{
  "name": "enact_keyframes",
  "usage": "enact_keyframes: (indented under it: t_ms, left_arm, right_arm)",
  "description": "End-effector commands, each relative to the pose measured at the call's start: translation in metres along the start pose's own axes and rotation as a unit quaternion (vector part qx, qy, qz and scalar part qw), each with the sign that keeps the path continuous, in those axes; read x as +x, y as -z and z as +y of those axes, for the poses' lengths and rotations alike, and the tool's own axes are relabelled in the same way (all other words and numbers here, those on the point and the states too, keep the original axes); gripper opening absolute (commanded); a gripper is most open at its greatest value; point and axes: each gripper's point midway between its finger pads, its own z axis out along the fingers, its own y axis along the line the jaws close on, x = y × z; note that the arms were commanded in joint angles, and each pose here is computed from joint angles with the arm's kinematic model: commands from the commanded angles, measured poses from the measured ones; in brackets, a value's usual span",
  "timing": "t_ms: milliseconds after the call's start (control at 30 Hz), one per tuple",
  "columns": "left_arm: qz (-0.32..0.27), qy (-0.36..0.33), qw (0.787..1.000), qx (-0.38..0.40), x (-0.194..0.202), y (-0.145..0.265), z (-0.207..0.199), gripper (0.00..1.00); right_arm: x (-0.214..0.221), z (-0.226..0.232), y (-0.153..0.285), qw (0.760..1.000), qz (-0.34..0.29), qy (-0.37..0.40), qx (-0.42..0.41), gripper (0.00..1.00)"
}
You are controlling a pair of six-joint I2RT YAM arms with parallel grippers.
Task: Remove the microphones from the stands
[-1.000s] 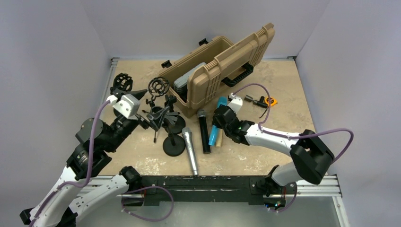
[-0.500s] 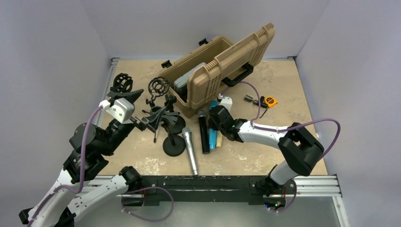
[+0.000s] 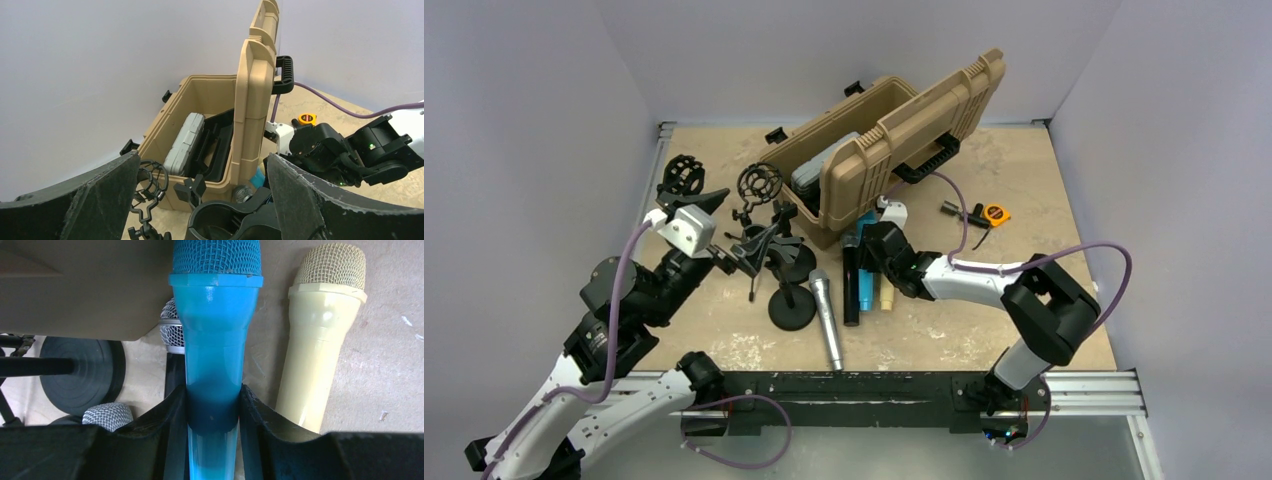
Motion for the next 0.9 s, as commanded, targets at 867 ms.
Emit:
enact_keyframes:
  t_ms: [867]
  left_arm:
    - [-0.041,-0.003,0.999,-0.027,-0.014,0.006,0.011,0.94]
  right_arm:
    - [-0.079,0.026,0.044,0.989,-0.125,-0.037,-0.065,0.59]
